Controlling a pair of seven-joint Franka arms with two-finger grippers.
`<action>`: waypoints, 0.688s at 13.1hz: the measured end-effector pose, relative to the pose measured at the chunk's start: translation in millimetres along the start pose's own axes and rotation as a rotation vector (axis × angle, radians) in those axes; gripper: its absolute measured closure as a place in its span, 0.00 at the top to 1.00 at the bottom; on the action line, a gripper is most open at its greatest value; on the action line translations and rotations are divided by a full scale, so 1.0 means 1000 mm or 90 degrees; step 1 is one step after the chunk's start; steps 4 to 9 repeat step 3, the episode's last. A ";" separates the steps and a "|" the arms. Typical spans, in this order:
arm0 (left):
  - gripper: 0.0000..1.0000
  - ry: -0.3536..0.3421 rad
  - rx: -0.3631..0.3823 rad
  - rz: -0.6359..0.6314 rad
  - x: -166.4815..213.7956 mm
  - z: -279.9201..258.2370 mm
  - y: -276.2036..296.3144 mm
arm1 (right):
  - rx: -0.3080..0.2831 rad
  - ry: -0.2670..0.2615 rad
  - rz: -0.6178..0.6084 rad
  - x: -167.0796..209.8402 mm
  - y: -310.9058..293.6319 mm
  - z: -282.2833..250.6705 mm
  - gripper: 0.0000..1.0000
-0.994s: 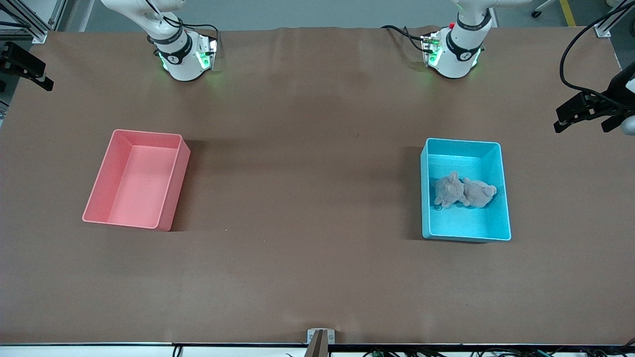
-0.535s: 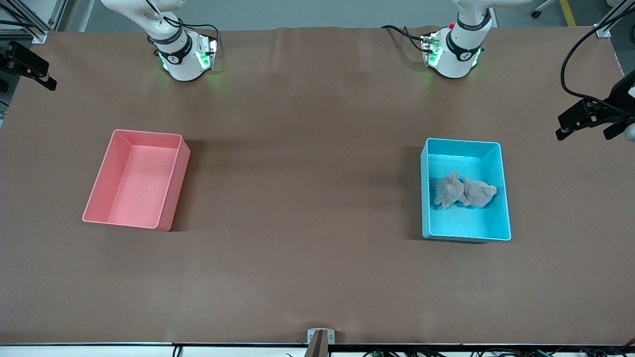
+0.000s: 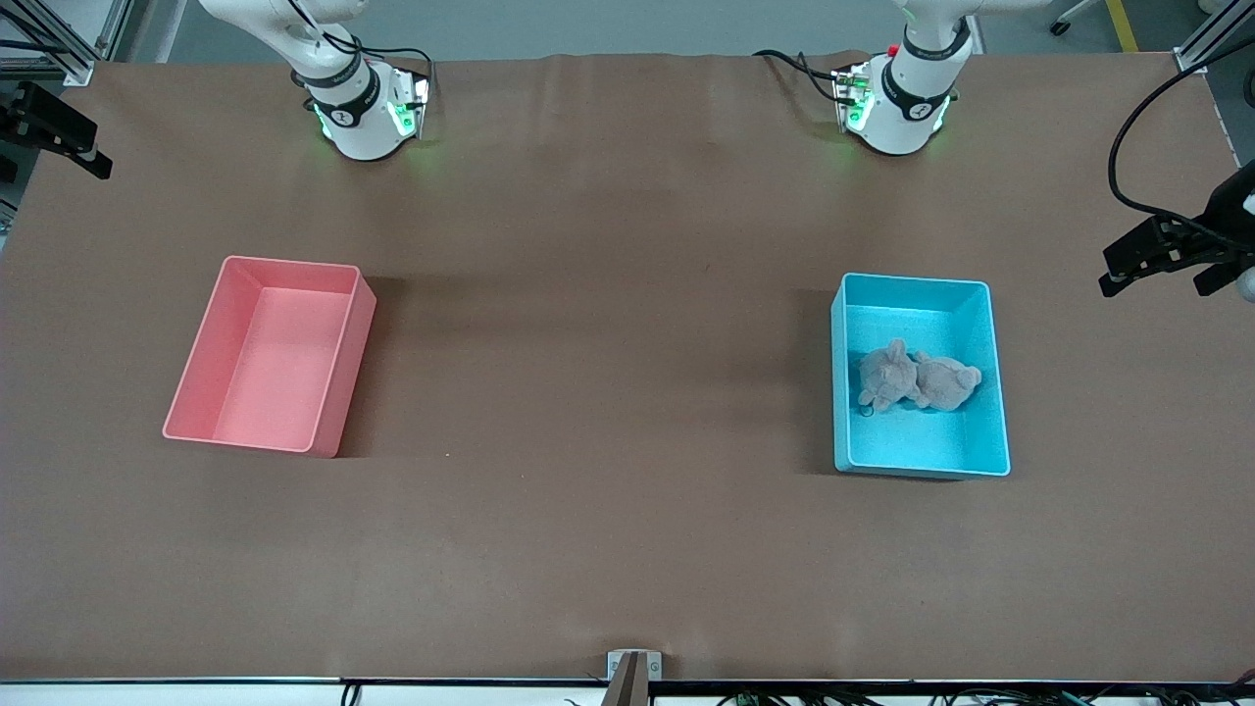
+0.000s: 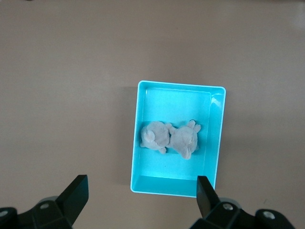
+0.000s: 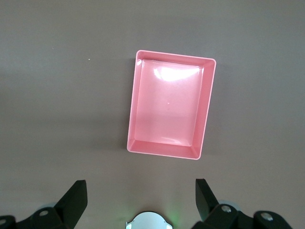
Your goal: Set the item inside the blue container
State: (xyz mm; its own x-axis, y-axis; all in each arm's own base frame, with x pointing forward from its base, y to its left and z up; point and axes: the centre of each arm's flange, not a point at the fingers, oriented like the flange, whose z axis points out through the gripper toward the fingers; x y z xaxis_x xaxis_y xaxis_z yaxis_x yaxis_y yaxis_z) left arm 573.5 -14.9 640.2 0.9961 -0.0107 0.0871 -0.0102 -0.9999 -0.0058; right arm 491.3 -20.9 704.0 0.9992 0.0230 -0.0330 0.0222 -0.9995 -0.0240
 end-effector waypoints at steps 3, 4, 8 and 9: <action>1.00 0.001 0.000 0.000 0.000 -0.001 0.000 | 0.000 0.000 -0.001 0.000 -0.001 0.000 1.00; 1.00 0.001 0.000 0.000 0.000 -0.001 0.000 | 0.000 0.000 -0.001 0.000 -0.001 0.000 1.00; 1.00 0.001 0.000 0.000 0.000 -0.001 0.000 | 0.000 0.000 -0.001 0.000 -0.001 0.000 1.00; 1.00 0.001 0.000 0.000 0.000 -0.001 0.000 | 0.000 0.000 -0.001 0.000 -0.001 0.000 1.00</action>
